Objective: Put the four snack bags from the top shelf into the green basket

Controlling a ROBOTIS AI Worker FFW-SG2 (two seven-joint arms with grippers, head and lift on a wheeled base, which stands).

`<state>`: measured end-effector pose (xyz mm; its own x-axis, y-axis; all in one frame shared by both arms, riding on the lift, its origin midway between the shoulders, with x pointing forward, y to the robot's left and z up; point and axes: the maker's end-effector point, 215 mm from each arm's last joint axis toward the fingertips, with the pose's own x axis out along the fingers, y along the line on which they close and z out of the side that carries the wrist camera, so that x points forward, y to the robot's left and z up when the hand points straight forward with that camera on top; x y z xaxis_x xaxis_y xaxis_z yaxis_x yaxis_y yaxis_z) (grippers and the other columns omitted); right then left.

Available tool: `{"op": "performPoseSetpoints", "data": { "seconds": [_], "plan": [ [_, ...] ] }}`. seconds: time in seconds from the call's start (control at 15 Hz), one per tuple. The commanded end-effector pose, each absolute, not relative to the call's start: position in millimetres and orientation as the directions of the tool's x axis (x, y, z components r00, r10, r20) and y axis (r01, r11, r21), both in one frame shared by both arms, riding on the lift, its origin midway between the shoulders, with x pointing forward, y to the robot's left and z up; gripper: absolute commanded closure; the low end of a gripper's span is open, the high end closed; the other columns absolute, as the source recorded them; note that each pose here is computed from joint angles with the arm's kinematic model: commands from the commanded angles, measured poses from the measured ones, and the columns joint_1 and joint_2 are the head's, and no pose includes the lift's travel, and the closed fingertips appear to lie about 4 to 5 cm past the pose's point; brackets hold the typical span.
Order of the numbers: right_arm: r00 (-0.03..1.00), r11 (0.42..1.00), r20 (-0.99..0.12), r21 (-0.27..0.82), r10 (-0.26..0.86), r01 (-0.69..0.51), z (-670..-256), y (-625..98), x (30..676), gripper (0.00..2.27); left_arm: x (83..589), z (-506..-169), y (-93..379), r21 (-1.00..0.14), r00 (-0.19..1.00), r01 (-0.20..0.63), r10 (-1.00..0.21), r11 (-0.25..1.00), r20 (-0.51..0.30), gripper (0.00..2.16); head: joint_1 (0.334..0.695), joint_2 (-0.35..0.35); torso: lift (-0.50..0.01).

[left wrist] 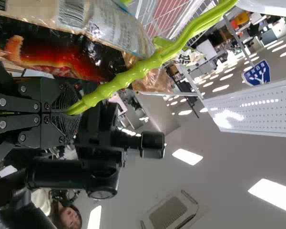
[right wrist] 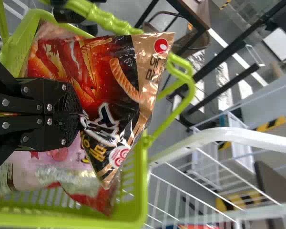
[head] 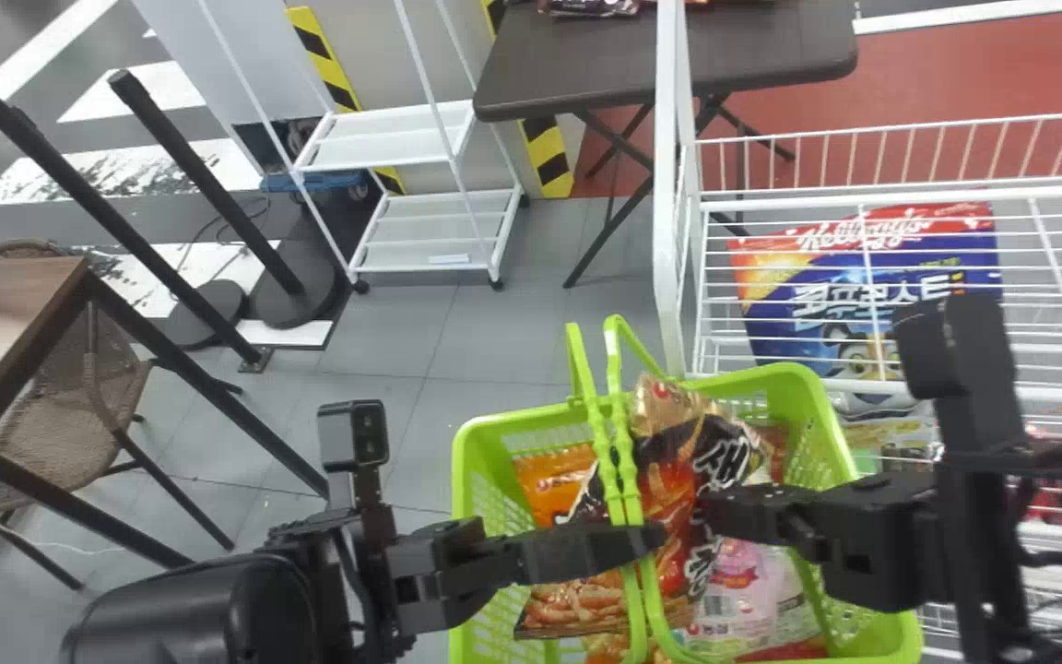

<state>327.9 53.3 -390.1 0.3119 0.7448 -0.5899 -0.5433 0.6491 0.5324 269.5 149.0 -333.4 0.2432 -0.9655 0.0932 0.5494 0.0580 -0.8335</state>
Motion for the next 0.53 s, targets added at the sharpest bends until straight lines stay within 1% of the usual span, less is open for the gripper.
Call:
{"op": "performPoseSetpoints", "data": {
  "seconds": [0.0,0.07,0.13,0.2,0.27,0.33,0.47],
  "plan": [
    [0.291,0.625,-0.574,0.554,0.765,-0.55,-404.6,86.2,341.2,2.25,268.4,-330.6,145.0,-0.832,0.227,0.554,-0.968,0.038,0.107,2.15,0.695,0.35,-0.005],
    [0.276,0.619,-0.579,0.555,0.767,-0.556,-412.0,97.2,345.0,2.17,267.9,-330.6,143.3,-0.832,0.223,0.554,-0.969,0.034,0.109,2.15,0.695,0.35,-0.005],
    [0.257,0.611,-0.584,0.559,0.77,-0.56,-415.5,105.9,345.7,1.93,268.0,-330.4,142.6,-0.832,0.224,0.553,-0.968,0.032,0.112,2.15,0.695,0.35,-0.005],
    [0.247,0.61,-0.593,0.549,0.766,-0.572,-417.3,108.7,345.9,1.22,268.4,-330.7,143.3,-0.831,0.226,0.555,-0.968,0.034,0.111,2.15,0.695,0.35,-0.005],
    [0.238,0.625,-0.623,0.529,0.745,-0.573,-425.1,102.1,342.9,0.12,269.4,-331.1,145.3,-0.832,0.231,0.554,-0.967,0.038,0.11,2.15,0.695,0.35,-0.005],
    [0.223,0.64,-0.654,0.512,0.723,-0.573,-431.6,91.0,338.2,0.0,269.3,-332.0,147.1,-0.833,0.236,0.552,-0.966,0.041,0.109,2.15,0.695,0.35,-0.005],
    [0.192,0.658,-0.698,0.493,0.69,-0.569,-427.5,59.7,325.8,0.03,270.2,-331.8,148.8,-0.833,0.24,0.552,-0.964,0.042,0.111,2.15,0.695,0.35,-0.005]
  ]
}}
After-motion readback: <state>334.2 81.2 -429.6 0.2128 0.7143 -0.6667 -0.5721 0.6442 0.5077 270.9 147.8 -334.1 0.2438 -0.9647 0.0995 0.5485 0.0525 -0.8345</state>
